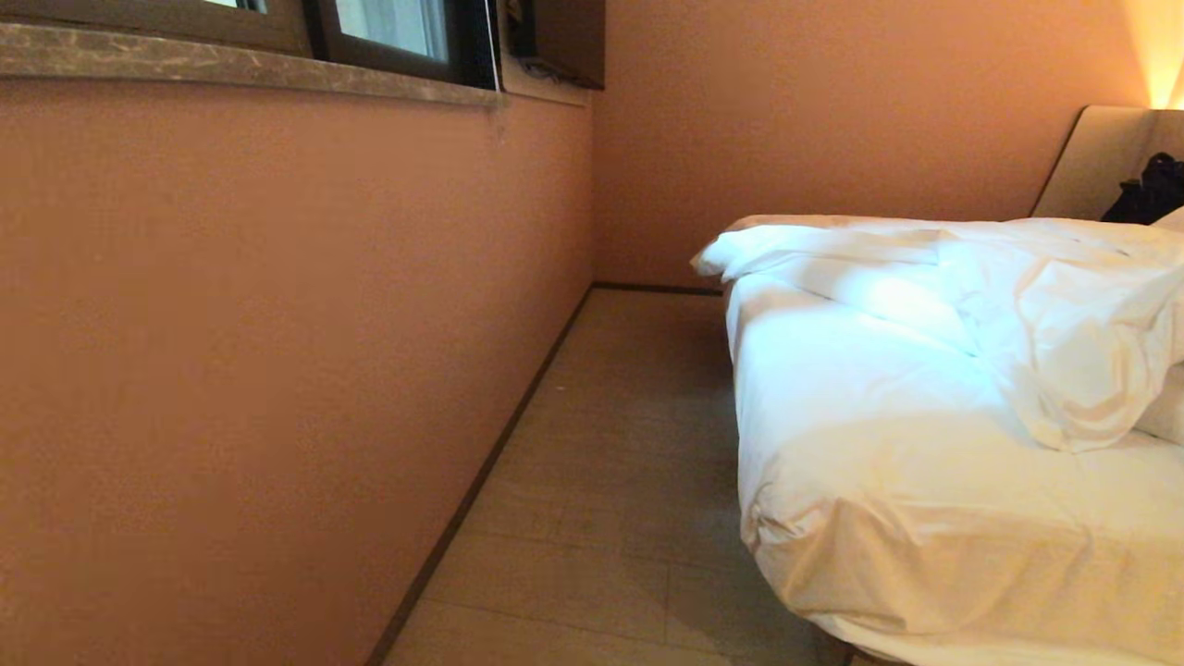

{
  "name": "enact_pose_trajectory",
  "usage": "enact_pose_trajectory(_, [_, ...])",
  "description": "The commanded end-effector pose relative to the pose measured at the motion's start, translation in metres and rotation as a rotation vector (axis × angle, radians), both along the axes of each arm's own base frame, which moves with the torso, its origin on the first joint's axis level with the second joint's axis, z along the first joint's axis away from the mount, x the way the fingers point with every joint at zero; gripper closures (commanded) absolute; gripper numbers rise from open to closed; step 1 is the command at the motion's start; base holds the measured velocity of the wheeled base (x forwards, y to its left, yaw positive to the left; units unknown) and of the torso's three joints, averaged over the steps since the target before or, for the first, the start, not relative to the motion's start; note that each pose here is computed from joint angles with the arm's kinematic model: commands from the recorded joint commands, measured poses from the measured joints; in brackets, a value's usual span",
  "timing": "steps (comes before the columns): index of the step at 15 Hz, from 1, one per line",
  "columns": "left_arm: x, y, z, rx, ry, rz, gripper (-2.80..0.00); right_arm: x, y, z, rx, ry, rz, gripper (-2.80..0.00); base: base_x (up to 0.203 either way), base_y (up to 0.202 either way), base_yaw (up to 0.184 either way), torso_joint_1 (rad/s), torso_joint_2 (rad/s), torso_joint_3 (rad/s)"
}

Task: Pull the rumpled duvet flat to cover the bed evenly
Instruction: Hold the folded corner of the quilt

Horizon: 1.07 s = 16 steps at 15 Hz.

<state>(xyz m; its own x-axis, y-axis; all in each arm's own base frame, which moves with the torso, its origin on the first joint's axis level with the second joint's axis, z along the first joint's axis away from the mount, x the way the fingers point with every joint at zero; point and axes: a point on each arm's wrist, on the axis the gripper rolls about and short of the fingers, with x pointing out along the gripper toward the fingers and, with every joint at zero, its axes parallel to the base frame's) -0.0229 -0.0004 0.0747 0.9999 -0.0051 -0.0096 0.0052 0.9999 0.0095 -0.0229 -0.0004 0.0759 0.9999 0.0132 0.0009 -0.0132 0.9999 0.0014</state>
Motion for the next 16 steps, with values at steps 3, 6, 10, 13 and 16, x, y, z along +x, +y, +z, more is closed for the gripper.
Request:
enact_pose_trajectory(3, [0.0001, 0.0, -0.0003, 0.0, 0.001, 0.001, 0.0, 0.0, 0.0, 0.0, 0.0, -0.001, 0.001, 0.0, 0.172, 0.0, 0.001, 0.006, 0.0, 0.002])
enact_pose_trajectory(6, [0.0001, 0.0, -0.0003, 0.0, 0.001, 0.001, 0.0, 0.0, 0.0, 0.0, 0.0, -0.001, 0.001, 0.0, 0.0, 0.0, 0.0, 0.0, 0.0, 0.0])
enact_pose_trajectory(10, [0.0001, 0.0, -0.0003, -0.002, 0.001, 0.001, 0.0, 0.0, 0.0, 0.0, 0.0, -0.001, 0.001, 0.0, 0.0, 0.0, 0.0, 0.0, 0.0, 0.0])
enact_pose_trajectory(13, [0.0001, 0.0, -0.0003, 0.003, 0.001, 0.0, 0.0, 0.0, 0.0, 0.0, 0.0, -0.001, 0.001, 0.0, 0.0, 0.0, 0.0, 0.0, 0.0, 0.0])
enact_pose_trajectory(16, [0.0001, 0.0, -0.0002, 0.004, 0.001, 0.002, 0.0, 0.0, 0.0, 0.0, 0.0, -0.001, 0.001, 0.0, 0.0, 0.0, 0.0, 0.0, 0.0, 0.0])
